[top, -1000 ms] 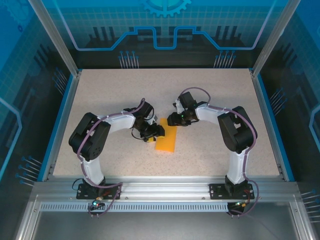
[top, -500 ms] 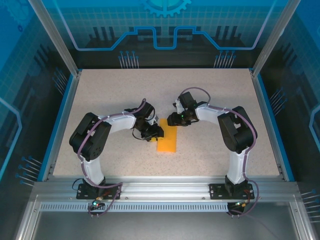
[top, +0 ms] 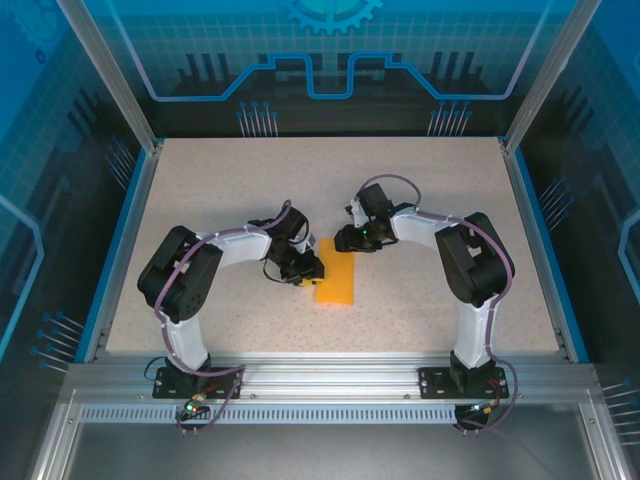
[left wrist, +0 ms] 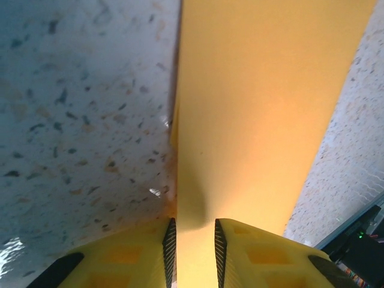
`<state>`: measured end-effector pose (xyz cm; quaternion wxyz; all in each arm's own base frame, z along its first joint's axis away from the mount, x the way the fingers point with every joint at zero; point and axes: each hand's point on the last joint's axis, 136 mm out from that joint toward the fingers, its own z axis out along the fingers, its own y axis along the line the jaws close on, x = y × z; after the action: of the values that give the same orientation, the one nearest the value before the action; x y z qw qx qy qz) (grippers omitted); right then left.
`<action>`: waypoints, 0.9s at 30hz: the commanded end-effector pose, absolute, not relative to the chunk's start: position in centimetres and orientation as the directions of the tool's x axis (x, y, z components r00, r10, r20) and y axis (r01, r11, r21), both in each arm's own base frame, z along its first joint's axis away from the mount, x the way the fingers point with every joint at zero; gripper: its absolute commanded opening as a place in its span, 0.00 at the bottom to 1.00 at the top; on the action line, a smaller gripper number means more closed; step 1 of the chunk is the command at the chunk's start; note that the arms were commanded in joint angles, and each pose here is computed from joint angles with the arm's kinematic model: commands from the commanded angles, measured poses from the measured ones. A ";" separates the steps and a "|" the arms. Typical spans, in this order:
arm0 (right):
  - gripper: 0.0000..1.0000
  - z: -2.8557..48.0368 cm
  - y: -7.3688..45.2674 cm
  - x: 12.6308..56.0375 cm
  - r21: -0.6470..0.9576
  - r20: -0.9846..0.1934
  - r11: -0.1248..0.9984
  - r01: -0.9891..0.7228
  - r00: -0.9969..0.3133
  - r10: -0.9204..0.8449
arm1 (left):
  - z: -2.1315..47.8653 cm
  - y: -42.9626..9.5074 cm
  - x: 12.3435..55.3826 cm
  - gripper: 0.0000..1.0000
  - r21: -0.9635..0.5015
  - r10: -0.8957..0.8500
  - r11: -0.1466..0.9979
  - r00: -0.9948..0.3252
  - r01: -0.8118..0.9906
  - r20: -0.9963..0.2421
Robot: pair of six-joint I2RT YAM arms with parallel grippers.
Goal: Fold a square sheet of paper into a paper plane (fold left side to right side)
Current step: Third fold the triangle at the center of the table.
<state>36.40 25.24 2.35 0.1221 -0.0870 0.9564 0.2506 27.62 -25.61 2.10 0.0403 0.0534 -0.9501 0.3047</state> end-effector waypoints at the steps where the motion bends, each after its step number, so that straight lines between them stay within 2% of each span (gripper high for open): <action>1: 0.49 0.9 25.5 35.0 0.449 -0.226 0.862 -0.236 -0.963 -0.146 | 2.7 -25.6 27.0 0.28 -0.575 -0.086 0.807 -0.990 -0.135 0.113; 8: 0.49 0.9 25.6 35.0 0.453 -0.224 0.860 -0.235 -0.964 -0.146 | 2.7 -25.7 27.1 0.24 -0.581 -0.088 0.802 -0.990 -0.137 0.112; 20: 0.49 1.3 25.6 35.3 0.450 -0.246 0.857 -0.250 -0.958 -0.150 | 2.7 -25.3 26.7 0.09 -0.562 -0.093 0.815 -0.989 -0.143 0.116; 23: 0.52 2.2 25.7 35.7 0.447 -0.284 0.850 -0.277 -0.946 -0.159 | 2.9 -25.2 26.5 0.06 -0.560 -0.102 0.815 -0.988 -0.152 0.119; 27: 0.61 4.4 25.8 36.6 0.428 -0.380 0.838 -0.338 -0.909 -0.172 | 3.2 -25.2 26.4 0.04 -0.565 -0.124 0.807 -0.984 -0.174 0.126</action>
<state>36.40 25.60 2.81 0.1333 -0.1094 0.9519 0.2532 27.27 -25.44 2.73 0.0358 0.0657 -0.9496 0.3044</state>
